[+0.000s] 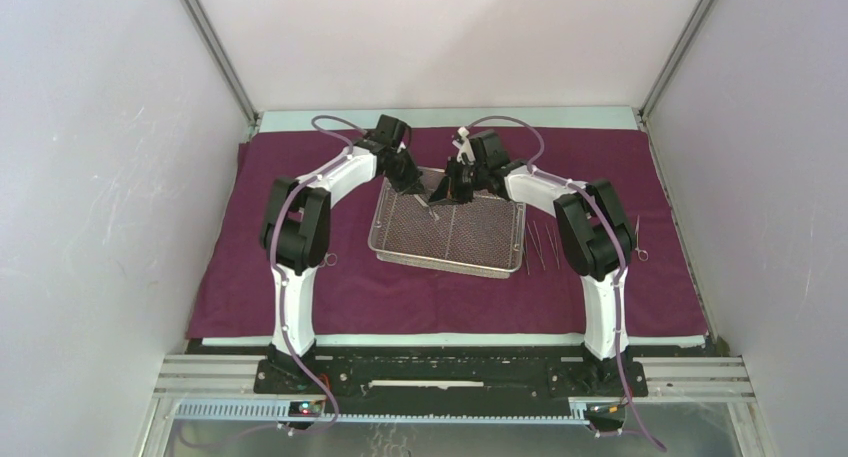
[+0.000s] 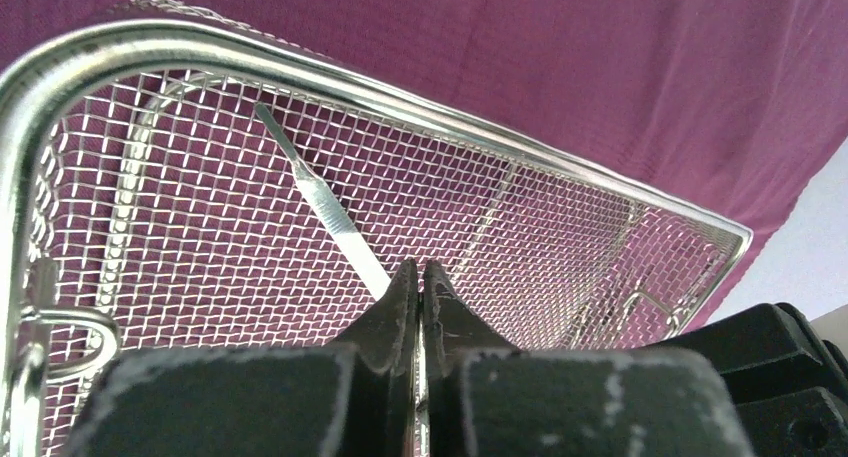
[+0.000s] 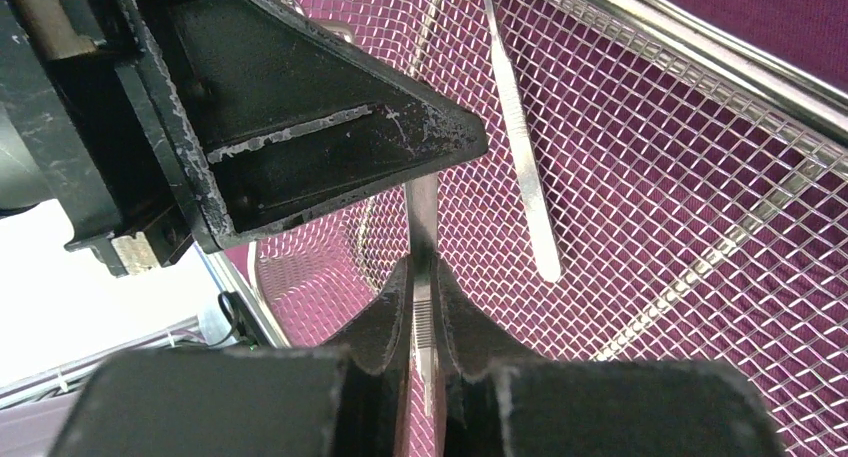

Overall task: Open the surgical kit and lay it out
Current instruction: Pick up the medical item from the container.

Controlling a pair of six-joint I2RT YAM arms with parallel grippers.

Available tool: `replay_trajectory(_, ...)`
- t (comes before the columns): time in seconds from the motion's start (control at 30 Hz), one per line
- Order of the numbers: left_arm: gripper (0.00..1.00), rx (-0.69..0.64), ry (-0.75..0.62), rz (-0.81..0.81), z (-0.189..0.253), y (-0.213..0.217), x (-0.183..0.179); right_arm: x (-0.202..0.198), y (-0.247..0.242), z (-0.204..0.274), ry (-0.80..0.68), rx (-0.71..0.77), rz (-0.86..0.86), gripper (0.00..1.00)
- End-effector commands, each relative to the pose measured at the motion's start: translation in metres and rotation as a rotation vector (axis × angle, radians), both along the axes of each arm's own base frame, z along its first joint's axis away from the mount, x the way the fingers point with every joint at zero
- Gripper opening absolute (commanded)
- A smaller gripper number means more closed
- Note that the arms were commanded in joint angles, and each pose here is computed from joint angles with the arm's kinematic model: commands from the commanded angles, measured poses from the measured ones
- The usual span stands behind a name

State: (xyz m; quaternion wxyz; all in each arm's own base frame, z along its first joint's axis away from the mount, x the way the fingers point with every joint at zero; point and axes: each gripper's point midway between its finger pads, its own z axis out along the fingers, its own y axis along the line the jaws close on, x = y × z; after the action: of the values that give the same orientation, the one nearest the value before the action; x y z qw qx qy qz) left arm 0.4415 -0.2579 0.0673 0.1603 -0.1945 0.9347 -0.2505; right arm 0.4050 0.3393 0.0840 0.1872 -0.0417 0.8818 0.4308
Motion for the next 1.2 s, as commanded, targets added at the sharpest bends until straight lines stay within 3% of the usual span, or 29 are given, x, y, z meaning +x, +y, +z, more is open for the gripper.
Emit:
replay_trajectory(0.0,0.0,-0.036,-0.077,-0.032,0.021,-0.01,0.014,0.002,0.003,0.042,-0.079,0.053,0.005,0.06)
replay_trajectory(0.1,0.0,-0.032,-0.109,-0.043,0.031,-0.01,0.017,0.001,0.002,0.046,-0.083,0.048,0.004,0.11)
replay_trajectory(0.33,0.0,-0.004,-0.2,-0.09,0.074,-0.005,0.021,-0.006,-0.008,0.074,-0.144,0.017,-0.006,0.39)
replay_trajectory(0.5,0.0,-0.005,-0.242,-0.151,0.097,-0.004,0.013,-0.012,-0.019,0.092,-0.19,-0.012,-0.02,0.48)
replay_trajectory(0.7,0.0,-0.065,-0.298,-0.271,0.123,-0.009,-0.008,-0.03,-0.02,0.106,-0.207,-0.001,0.01,0.5)
replay_trajectory(0.87,0.0,-0.209,-0.393,-0.373,0.149,-0.02,-0.022,-0.047,-0.013,0.118,-0.224,0.018,0.063,0.49)
replay_trajectory(1.17,0.0,-0.373,-0.465,-0.397,0.172,-0.025,-0.036,-0.06,-0.002,0.129,-0.212,0.097,0.077,0.42)
